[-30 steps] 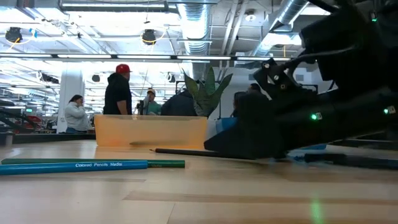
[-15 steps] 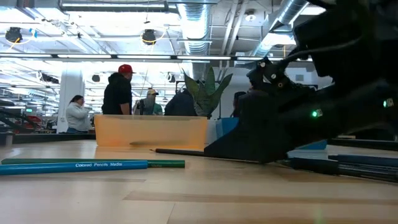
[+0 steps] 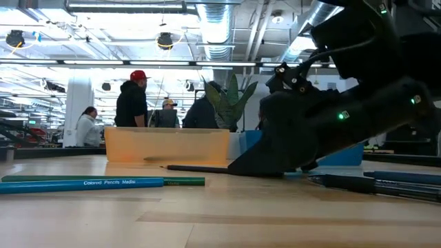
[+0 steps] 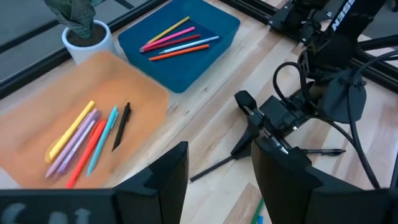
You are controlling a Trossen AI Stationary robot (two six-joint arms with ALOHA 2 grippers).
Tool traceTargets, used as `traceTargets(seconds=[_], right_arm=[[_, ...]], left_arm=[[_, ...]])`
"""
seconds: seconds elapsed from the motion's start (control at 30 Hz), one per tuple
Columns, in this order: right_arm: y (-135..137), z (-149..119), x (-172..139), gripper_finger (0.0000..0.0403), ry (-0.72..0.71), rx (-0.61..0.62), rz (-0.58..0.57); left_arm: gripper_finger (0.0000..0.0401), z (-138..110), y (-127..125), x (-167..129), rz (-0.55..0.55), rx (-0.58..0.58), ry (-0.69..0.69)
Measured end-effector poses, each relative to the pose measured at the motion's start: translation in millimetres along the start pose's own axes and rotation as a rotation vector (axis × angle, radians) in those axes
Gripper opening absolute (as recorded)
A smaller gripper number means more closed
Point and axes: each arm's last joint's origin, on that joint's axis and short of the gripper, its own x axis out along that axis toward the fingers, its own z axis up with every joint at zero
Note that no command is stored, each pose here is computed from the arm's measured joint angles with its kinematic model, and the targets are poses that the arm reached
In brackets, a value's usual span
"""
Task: Sort pens & pencils
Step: Put the black pencil into the blue bin
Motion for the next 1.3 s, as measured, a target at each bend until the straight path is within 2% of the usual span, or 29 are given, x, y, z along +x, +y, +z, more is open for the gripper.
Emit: traceTargets(seconds=[0.17, 0.4, 0.63, 0.77, 1.0, 1.17, 1.3], right_arm=[[3.1, -5.6, -1.7, 0.003, -0.02, -0.006, 0.0], [5.5, -7.4, -3.6, 0.0026, -0.028, -0.011, -0.003], [5.6, 6.0, -8.0, 0.0025, -0.033, 0.005, 0.028], [4.4, 19.8, -13.6, 0.0021, -0.04, -0.01, 0.034], [1.5, 60.2, -28.8, 0.0021, -0.107, -0.009, 0.016], [-8.9, 93.5, -44.5, 0.0021, -0.176, 0.055, 0.012], [-31.9, 119.3, -68.5, 0.0021, -0.261, 0.132, -0.008]], left_arm=[[0.0167, 0.0, 0.0, 0.0, 0.001, 0.006, -0.001], [0.0167, 0.4, 0.2, 0.0, 0.008, 0.008, -0.015], [0.0167, 0.4, 0.2, 0.0, 0.008, 0.008, -0.015], [0.0167, 0.4, 0.2, -0.1, 0.009, 0.009, -0.017], [0.0167, 0.6, 0.3, -0.1, 0.012, 0.017, -0.022], [0.0167, 0.7, 0.3, -0.1, 0.013, 0.017, -0.025], [0.0167, 1.0, 0.5, -0.3, 0.023, 0.018, -0.044]])
